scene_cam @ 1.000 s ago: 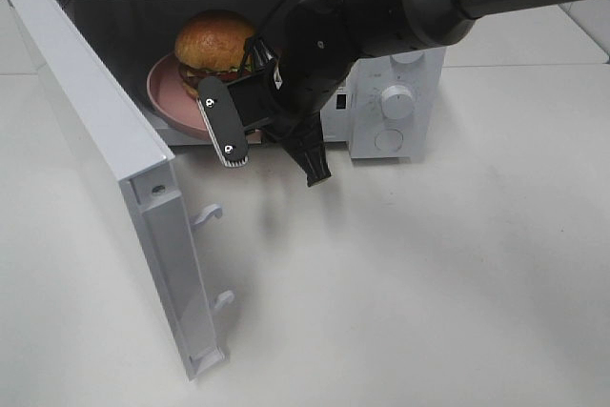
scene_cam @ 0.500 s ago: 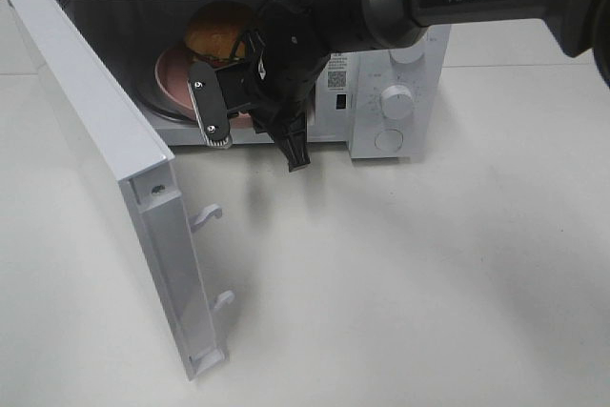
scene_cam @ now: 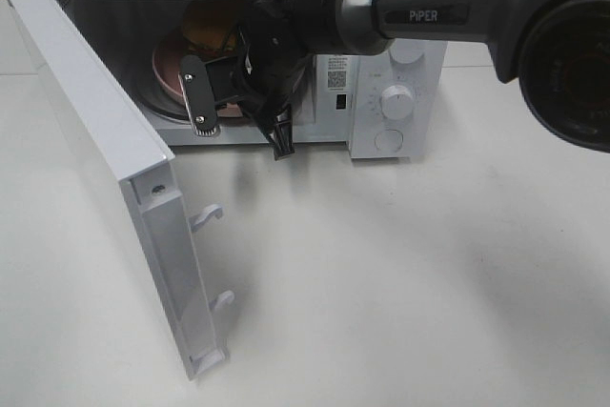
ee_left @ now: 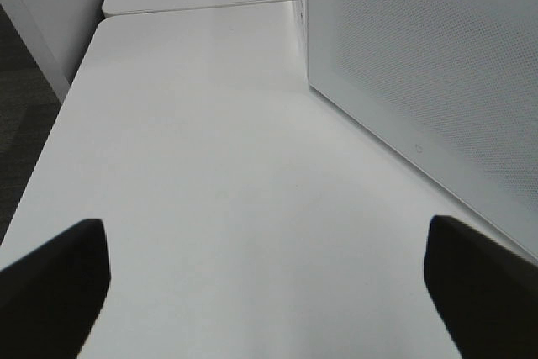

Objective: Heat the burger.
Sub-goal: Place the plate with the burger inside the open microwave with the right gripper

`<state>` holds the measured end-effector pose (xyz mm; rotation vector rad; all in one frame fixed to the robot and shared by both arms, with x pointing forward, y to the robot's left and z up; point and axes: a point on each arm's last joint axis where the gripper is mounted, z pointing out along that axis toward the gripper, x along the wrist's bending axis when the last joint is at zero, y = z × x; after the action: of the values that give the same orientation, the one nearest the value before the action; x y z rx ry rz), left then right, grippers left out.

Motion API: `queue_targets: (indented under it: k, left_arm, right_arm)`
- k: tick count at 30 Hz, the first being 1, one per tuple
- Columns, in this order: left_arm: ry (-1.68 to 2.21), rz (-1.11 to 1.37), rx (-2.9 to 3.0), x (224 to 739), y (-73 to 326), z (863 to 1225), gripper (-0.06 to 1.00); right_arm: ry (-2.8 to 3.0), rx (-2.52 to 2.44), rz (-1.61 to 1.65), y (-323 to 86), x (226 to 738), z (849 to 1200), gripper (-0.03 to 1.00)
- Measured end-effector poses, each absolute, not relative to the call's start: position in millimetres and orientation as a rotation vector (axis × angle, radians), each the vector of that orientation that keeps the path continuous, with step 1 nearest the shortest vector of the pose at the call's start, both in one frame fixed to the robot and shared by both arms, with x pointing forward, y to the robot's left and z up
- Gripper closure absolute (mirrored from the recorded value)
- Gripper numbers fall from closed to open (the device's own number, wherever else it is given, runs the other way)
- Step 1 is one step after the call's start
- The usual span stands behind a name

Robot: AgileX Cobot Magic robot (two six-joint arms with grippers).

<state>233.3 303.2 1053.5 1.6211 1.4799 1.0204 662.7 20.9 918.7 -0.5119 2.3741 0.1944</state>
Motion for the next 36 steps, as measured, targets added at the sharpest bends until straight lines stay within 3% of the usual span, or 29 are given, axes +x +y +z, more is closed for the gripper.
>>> queue_targets:
  k: [18, 36]
  left_arm:
    - [1.48, 1.02, 1.621, 233.3, 303.2, 1053.5, 0.01]
    - [1.48, 1.02, 1.621, 233.3, 303.2, 1053.5, 0.01]
  right_arm:
    - [2.375, -0.495, 0.195, 27.1, 671.3, 913.6, 0.89]
    - [2.384, -0.43, 0.218, 27.6, 672.3, 916.4, 0.6]
